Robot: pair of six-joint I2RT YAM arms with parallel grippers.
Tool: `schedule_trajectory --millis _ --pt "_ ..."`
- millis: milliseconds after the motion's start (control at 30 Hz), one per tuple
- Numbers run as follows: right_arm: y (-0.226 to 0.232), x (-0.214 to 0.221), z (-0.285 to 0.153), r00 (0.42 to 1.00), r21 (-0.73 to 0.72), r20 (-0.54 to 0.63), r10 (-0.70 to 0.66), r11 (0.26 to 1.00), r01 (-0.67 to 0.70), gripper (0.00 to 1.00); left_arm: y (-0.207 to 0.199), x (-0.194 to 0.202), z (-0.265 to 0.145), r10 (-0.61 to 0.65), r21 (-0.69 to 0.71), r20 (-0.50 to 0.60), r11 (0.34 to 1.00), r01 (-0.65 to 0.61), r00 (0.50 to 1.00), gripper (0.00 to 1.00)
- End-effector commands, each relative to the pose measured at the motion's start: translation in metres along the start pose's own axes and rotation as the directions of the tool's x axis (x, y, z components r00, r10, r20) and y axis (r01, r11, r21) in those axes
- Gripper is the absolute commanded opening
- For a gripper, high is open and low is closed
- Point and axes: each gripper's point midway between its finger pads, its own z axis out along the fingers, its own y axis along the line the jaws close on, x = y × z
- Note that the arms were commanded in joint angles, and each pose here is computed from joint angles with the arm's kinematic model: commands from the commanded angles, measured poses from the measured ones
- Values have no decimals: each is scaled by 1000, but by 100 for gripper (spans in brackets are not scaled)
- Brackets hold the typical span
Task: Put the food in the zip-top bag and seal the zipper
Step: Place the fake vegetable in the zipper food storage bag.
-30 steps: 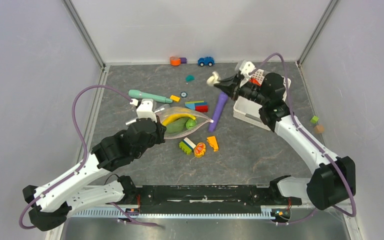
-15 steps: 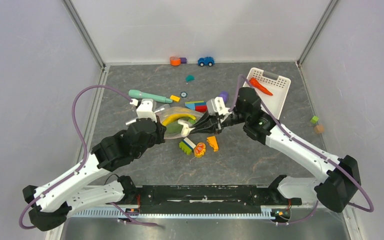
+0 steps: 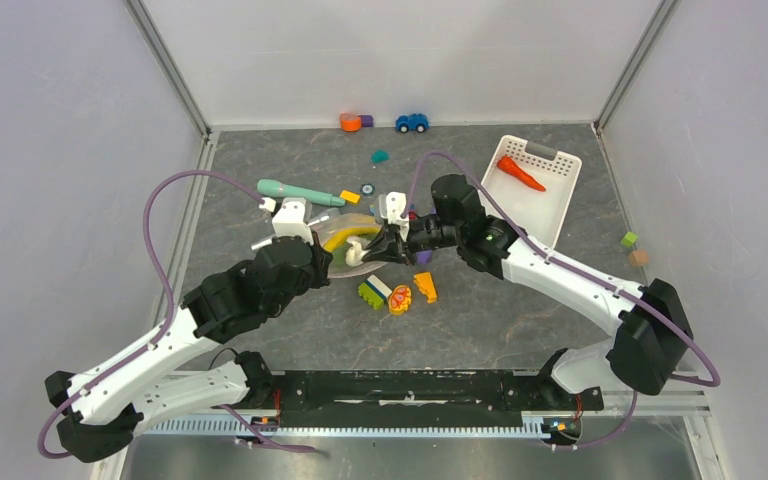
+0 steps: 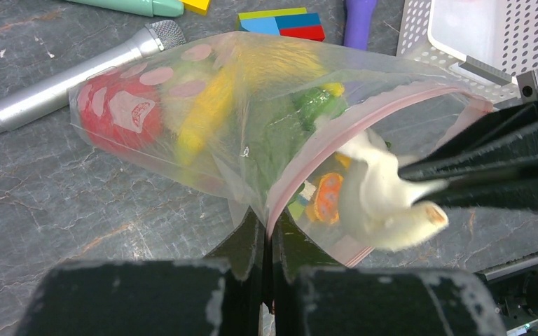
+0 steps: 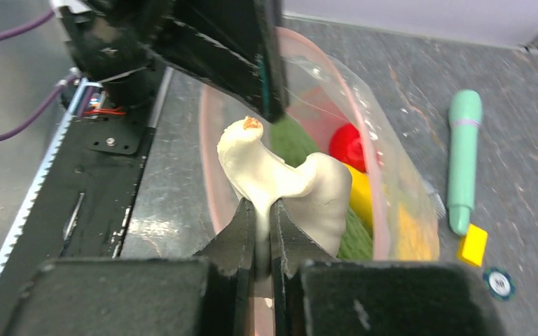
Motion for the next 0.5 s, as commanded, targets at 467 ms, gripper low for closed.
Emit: schedule_trajectory --millis 467 --pt "-75 -5 -18 998 483 -54 -22 874 45 25 -4 -12 -2 -7 23 36 1000 7 999 2"
